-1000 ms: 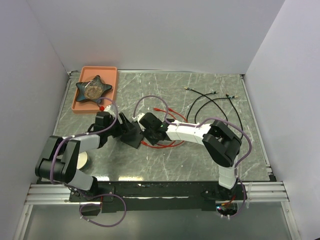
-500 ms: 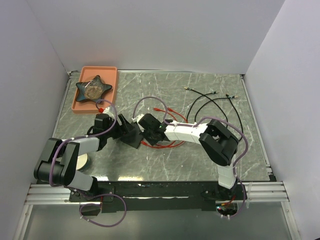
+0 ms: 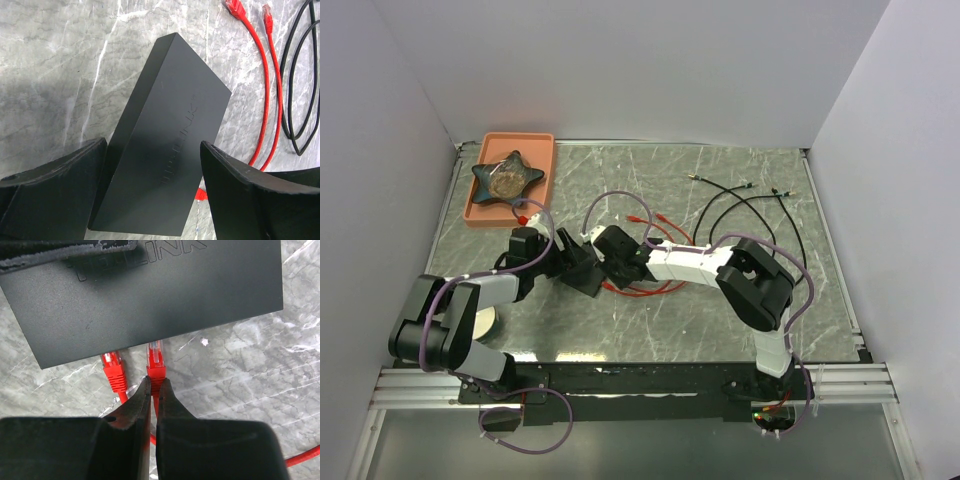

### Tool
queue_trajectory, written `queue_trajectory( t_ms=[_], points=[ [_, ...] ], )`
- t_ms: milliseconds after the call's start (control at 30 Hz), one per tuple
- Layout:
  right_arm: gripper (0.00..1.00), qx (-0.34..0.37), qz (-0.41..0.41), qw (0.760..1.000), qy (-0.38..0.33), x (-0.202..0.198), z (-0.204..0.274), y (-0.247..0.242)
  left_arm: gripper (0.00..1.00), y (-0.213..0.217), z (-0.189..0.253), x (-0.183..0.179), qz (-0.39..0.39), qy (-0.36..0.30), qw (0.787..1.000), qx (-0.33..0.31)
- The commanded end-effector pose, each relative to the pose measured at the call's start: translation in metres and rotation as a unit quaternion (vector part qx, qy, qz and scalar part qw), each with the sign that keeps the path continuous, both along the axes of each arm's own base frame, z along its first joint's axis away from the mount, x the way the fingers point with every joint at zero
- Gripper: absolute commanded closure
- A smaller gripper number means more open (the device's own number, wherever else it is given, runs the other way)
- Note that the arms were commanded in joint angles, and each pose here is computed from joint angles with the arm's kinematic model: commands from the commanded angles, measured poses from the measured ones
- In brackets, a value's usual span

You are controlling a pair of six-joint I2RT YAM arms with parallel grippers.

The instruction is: Insert the plug into the switch port

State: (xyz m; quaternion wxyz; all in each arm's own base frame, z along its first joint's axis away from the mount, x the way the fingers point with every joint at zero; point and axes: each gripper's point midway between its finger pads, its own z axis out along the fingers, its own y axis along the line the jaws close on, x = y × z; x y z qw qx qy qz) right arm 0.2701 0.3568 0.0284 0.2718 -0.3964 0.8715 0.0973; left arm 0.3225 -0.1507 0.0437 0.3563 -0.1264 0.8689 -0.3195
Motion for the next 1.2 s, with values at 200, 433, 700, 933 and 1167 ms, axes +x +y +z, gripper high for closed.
queue_trajectory(
  t_ms=[200, 433, 700, 933, 1167],
  points=[
    [1.00, 0.037, -0.006, 0.999, -0.037, 0.016, 0.019, 0.022, 0.18, 0.000, -0.019, -0.012, -0.012, 0.034, 0.999, 0.006],
    [1.00, 0.052, 0.003, 0.997, -0.051, 0.015, 0.029, 0.027, 0.17, -0.001, -0.020, -0.012, -0.015, 0.034, 0.999, 0.005],
    [1.00, 0.063, 0.018, 0.995, -0.069, 0.013, 0.044, 0.036, 0.18, -0.002, -0.020, -0.012, -0.017, 0.035, 0.999, 0.005],
    [1.00, 0.073, 0.013, 0.993, -0.086, 0.015, 0.056, 0.037, 0.18, -0.003, -0.021, -0.011, -0.020, 0.036, 0.999, 0.005],
    [1.00, 0.076, 0.002, 0.992, -0.104, 0.019, 0.065, 0.035, 0.18, -0.003, -0.021, -0.012, -0.021, 0.036, 0.999, 0.004]
  ],
)
